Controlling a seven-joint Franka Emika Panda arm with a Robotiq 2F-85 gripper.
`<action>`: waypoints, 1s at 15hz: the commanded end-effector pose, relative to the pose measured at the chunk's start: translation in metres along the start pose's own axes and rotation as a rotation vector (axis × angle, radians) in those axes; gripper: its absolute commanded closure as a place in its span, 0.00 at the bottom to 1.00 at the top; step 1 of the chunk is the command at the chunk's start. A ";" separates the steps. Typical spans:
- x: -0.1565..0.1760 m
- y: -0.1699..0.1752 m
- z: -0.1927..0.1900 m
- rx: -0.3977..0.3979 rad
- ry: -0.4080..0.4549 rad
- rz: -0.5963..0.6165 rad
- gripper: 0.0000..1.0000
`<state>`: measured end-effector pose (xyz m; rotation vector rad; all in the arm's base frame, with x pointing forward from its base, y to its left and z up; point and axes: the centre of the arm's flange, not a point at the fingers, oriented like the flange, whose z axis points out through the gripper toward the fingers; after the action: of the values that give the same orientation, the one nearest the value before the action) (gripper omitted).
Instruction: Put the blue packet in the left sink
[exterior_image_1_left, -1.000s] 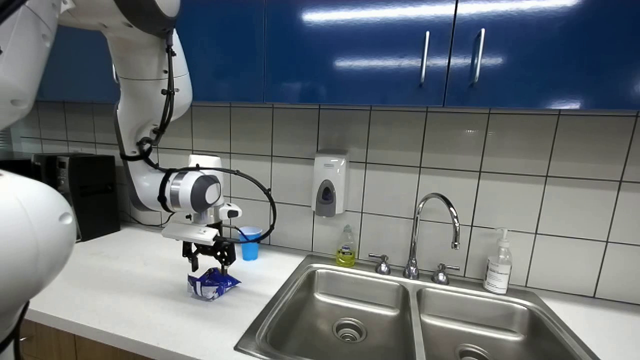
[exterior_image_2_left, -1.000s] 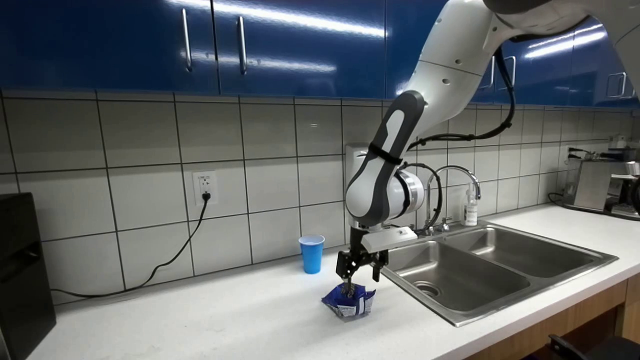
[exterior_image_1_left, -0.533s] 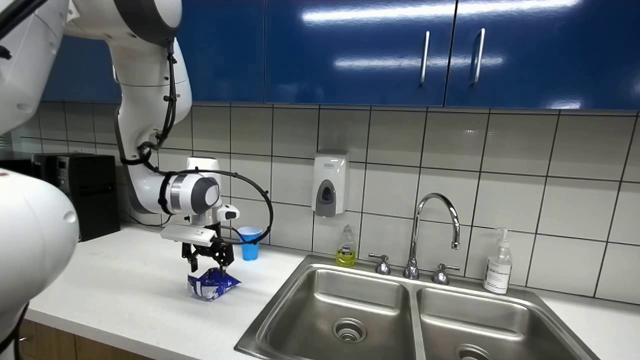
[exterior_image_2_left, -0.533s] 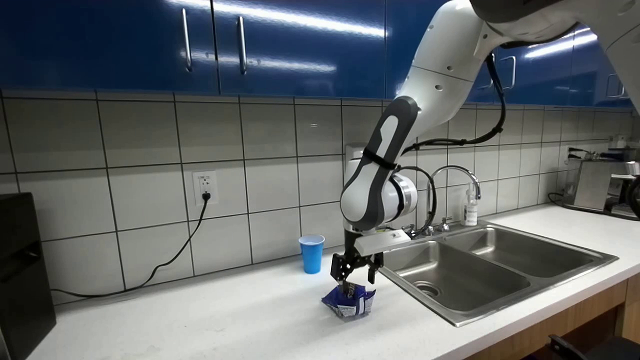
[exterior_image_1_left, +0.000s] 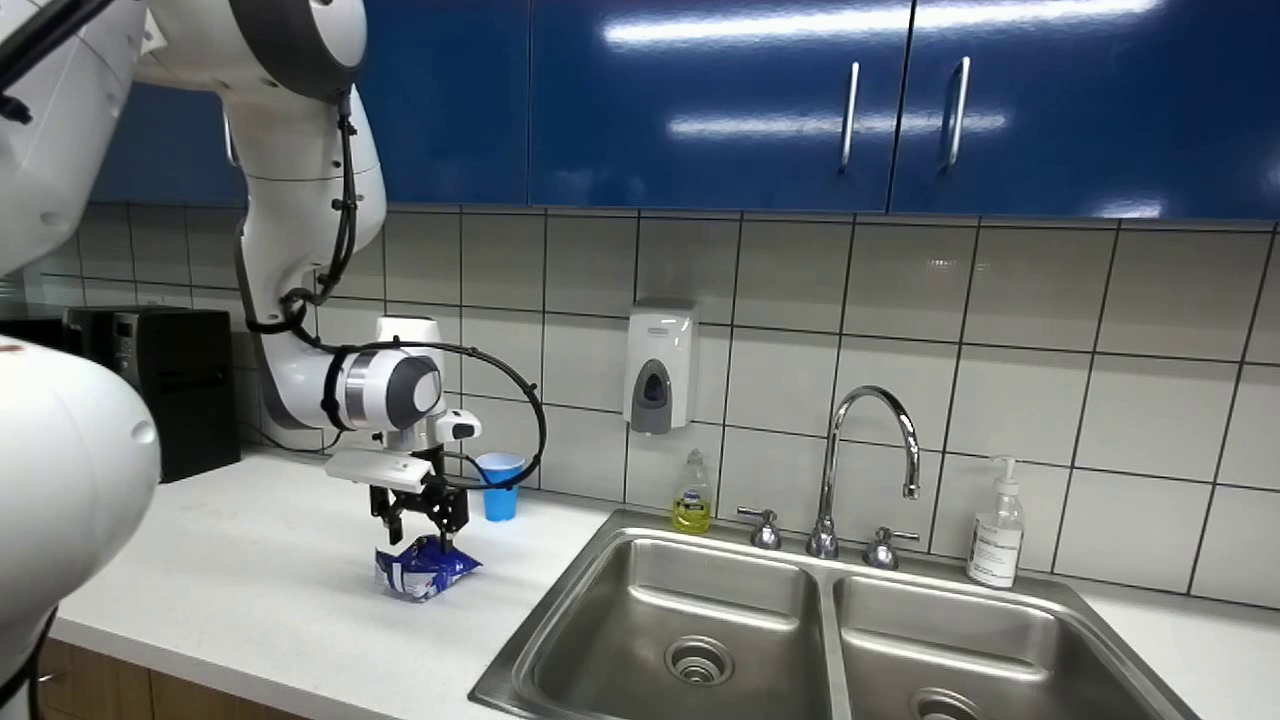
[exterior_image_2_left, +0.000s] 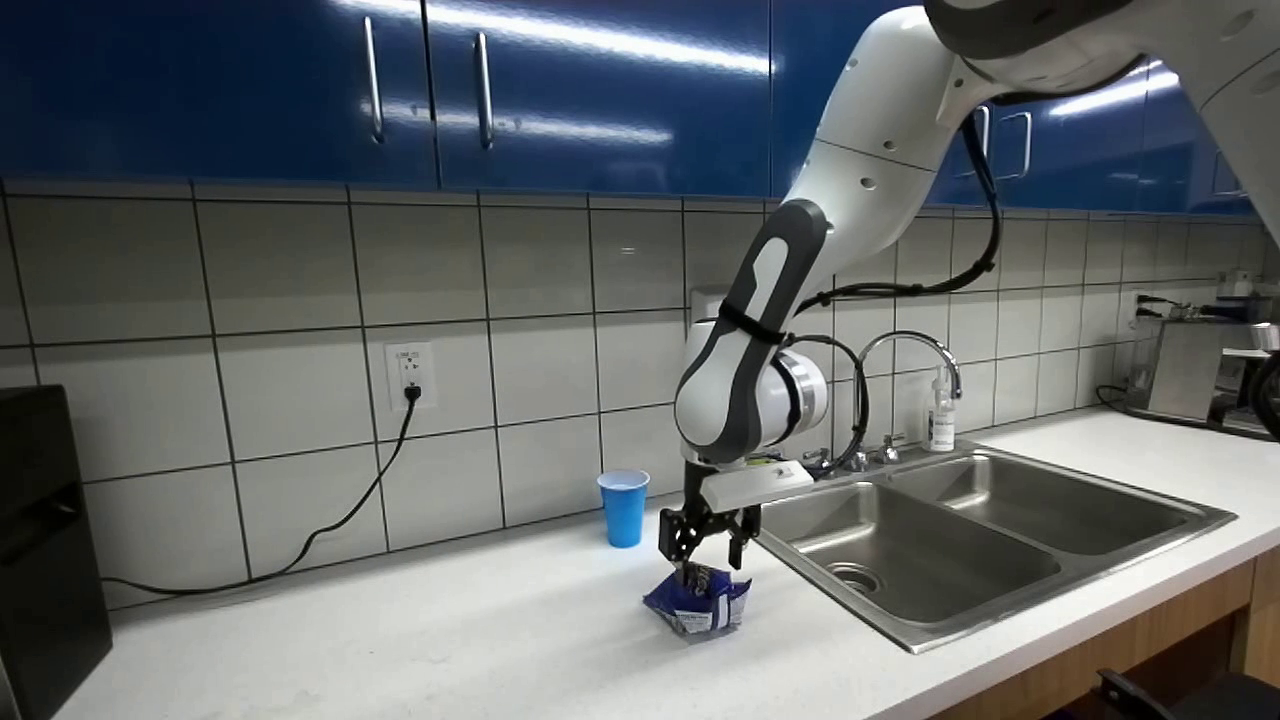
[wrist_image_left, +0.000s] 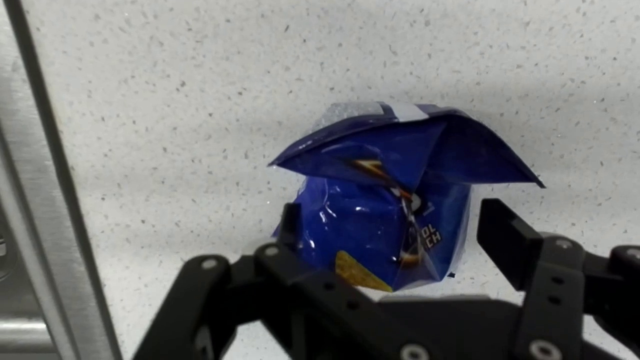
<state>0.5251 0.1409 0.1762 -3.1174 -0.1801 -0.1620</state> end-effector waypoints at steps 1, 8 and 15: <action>0.009 -0.003 0.001 -0.018 0.003 0.019 0.43; 0.014 0.000 0.003 -0.020 -0.001 0.033 0.96; 0.015 0.004 0.006 -0.024 -0.004 0.046 1.00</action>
<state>0.5357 0.1373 0.1712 -3.1239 -0.1363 -0.1681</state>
